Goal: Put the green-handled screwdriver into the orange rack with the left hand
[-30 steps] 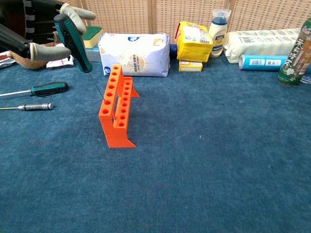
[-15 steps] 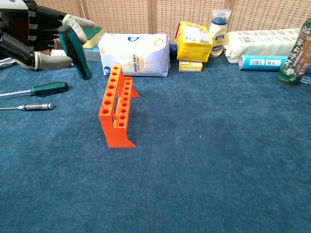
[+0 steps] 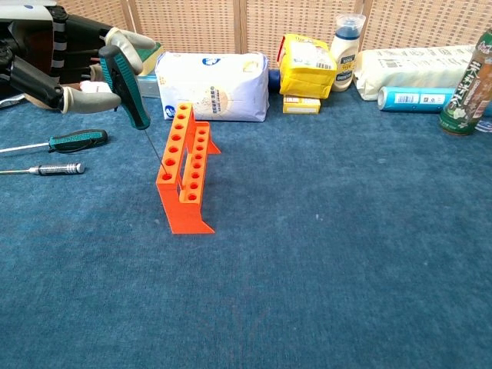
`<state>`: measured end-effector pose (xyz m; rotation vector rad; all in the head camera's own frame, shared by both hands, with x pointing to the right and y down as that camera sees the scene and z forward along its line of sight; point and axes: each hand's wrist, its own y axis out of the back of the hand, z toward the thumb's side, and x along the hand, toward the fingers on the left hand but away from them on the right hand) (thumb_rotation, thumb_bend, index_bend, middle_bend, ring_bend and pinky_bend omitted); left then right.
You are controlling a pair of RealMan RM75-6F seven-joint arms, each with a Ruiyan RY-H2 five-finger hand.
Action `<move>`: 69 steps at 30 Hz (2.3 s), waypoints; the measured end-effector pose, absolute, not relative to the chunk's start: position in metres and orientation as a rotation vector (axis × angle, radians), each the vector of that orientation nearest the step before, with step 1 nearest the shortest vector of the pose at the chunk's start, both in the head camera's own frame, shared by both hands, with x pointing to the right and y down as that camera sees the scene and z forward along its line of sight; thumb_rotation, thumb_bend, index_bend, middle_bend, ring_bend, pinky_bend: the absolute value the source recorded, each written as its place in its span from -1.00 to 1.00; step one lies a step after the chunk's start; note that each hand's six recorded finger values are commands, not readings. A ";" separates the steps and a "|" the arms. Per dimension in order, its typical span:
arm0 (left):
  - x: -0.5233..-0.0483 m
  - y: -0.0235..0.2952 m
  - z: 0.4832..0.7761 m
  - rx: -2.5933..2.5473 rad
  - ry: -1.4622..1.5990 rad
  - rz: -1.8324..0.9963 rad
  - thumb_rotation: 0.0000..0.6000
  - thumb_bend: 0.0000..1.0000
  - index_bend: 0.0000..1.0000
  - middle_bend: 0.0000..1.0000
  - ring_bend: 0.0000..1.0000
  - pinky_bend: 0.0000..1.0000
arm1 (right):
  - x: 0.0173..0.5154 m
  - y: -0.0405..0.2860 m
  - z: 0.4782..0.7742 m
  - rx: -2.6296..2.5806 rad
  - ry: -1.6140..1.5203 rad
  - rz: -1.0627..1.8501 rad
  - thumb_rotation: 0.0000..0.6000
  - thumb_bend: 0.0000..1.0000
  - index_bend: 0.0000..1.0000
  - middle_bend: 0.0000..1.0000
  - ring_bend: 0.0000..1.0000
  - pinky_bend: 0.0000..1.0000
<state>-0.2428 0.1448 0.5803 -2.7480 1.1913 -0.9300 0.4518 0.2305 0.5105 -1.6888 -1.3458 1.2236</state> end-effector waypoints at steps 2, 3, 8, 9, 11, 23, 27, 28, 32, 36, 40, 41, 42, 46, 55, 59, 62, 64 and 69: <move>-0.243 0.145 0.581 -2.747 1.191 -0.934 1.00 -0.17 -0.02 -1.00 -1.00 -0.83 | 0.452 0.230 0.511 -1.688 -1.346 1.224 0.53 -0.92 -0.71 -0.75 -0.71 -0.87; -0.243 0.145 0.581 -2.747 1.189 -0.937 1.00 -0.17 -0.02 -1.00 -1.00 -0.83 | 0.452 0.230 0.511 -1.689 -1.347 1.224 0.53 -0.92 -0.71 -0.75 -0.71 -0.87; -0.241 0.147 0.585 -2.747 1.173 -0.956 1.00 -0.17 -0.02 -1.00 -1.00 -0.83 | 0.452 0.230 0.511 -1.689 -1.346 1.225 0.53 -0.92 -0.71 -0.75 -0.71 -0.87; -0.241 0.147 0.585 -2.748 1.171 -0.958 1.00 -0.17 -0.02 -1.00 -1.00 -0.83 | 0.452 0.230 0.511 -1.689 -1.346 1.224 0.53 -0.92 -0.71 -0.75 -0.71 -0.87; -0.240 0.147 0.586 -2.746 1.168 -0.961 1.00 -0.17 -0.02 -1.00 -1.00 -0.83 | 0.452 0.230 0.510 -1.689 -1.347 1.224 0.53 -0.92 -0.71 -0.75 -0.71 -0.87; -0.238 0.148 0.592 -2.713 1.152 -1.003 1.00 -0.17 -0.02 -1.00 -1.00 -0.83 | 0.453 0.230 0.509 -1.691 -1.353 1.220 0.53 -0.92 -0.71 -0.75 -0.71 -0.87; -0.236 0.149 0.596 -2.713 1.144 -1.013 1.00 -0.17 -0.02 -1.00 -1.00 -0.83 | 0.453 0.230 0.509 -1.691 -1.353 1.219 0.54 -0.92 -0.71 -0.75 -0.71 -0.87; -0.235 0.150 0.596 -2.715 1.144 -1.014 1.00 -0.17 -0.02 -1.00 -1.00 -0.83 | 0.453 0.230 0.509 -1.691 -1.354 1.219 0.54 -0.92 -0.71 -0.75 -0.71 -0.87; -0.234 0.152 0.599 -2.730 1.146 -1.016 1.00 -0.17 -0.02 -1.00 -1.00 -0.83 | 0.453 0.230 0.509 -1.691 -1.353 1.219 0.53 -0.92 -0.71 -0.75 -0.71 -0.87; -0.234 0.152 0.602 -2.730 1.146 -1.021 1.00 -0.17 -0.02 -1.00 -1.00 -0.83 | 0.453 0.230 0.509 -1.693 -1.354 1.220 0.53 -0.92 -0.71 -0.75 -0.71 -0.87; -0.234 0.153 0.605 -2.724 1.140 -1.029 1.00 -0.17 -0.02 -1.00 -1.00 -0.83 | 0.453 0.230 0.509 -1.693 -1.356 1.218 0.54 -0.92 -0.71 -0.75 -0.71 -0.87; -0.235 0.153 0.606 -2.721 1.139 -1.031 1.00 -0.17 -0.02 -1.00 -1.00 -0.83 | 0.453 0.230 0.509 -1.693 -1.357 1.218 0.53 -0.92 -0.71 -0.75 -0.71 -0.87; -0.235 0.154 0.607 -2.719 1.138 -1.035 1.00 -0.17 -0.02 -1.00 -1.00 -0.83 | 0.453 0.230 0.509 -1.693 -1.357 1.218 0.53 -0.92 -0.71 -0.75 -0.71 -0.87; -0.235 0.156 0.612 -2.720 1.132 -1.050 1.00 -0.17 -0.02 -1.00 -1.00 -0.83 | 0.454 0.230 0.509 -1.694 -1.358 1.219 0.54 -0.92 -0.71 -0.75 -0.71 -0.87; -0.231 0.159 0.620 -2.712 1.108 -1.069 1.00 -0.17 -0.02 -1.00 -1.00 -0.83 | 0.455 0.230 0.507 -1.695 -1.367 1.213 0.54 -0.92 -0.71 -0.75 -0.71 -0.87; -0.231 0.159 0.621 -2.672 1.091 -1.083 1.00 -0.17 -0.02 -1.00 -1.00 -0.83 | 0.455 0.230 0.507 -1.698 -1.365 1.211 0.54 -0.92 -0.71 -0.75 -0.71 -0.87; -0.232 0.159 0.621 -2.650 1.085 -1.104 1.00 -0.17 -0.02 -1.00 -1.00 -0.83 | 0.455 0.230 0.507 -1.697 -1.366 1.211 0.54 -0.92 -0.71 -0.75 -0.71 -0.87; -0.232 0.159 0.622 -2.638 1.077 -1.117 1.00 -0.17 -0.02 -1.00 -1.00 -0.83 | 0.455 0.230 0.507 -1.697 -1.367 1.212 0.53 -0.92 -0.71 -0.75 -0.71 -0.87; -0.231 0.160 0.624 -2.625 1.067 -1.144 1.00 -0.17 -0.02 -1.00 -1.00 -0.83 | 0.454 0.230 0.507 -1.699 -1.365 1.212 0.55 -0.92 -0.71 -0.75 -0.71 -0.87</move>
